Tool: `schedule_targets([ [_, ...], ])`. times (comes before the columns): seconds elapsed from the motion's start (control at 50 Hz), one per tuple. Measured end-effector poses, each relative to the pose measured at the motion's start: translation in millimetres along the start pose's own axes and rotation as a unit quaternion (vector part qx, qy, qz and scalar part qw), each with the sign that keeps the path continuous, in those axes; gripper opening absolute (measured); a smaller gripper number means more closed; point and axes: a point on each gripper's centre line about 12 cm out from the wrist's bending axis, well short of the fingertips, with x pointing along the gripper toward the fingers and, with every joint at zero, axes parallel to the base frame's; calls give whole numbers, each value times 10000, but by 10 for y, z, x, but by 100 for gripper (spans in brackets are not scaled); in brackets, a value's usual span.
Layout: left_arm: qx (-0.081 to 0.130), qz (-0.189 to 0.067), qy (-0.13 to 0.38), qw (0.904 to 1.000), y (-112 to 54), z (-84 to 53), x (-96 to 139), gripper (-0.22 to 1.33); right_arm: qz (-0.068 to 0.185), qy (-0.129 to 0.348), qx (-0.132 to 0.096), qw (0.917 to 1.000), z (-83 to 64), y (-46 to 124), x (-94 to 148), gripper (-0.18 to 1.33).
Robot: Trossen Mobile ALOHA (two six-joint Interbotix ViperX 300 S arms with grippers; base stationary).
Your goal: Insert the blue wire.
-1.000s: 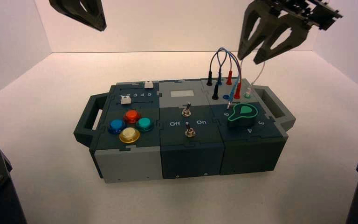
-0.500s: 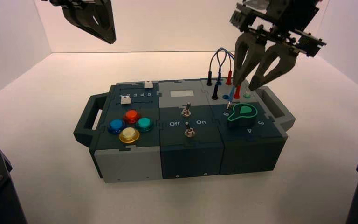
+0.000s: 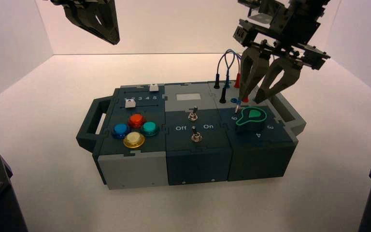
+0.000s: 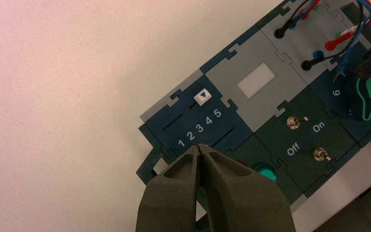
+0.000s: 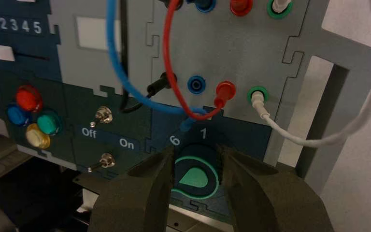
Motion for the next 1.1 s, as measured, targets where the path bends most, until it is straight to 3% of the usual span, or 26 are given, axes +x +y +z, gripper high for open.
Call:
schedule_targets([
  [1.1,2,-1,-46,10000,-1,4,-26,-16,-35,-69,37,10000,190,22,110,87],
])
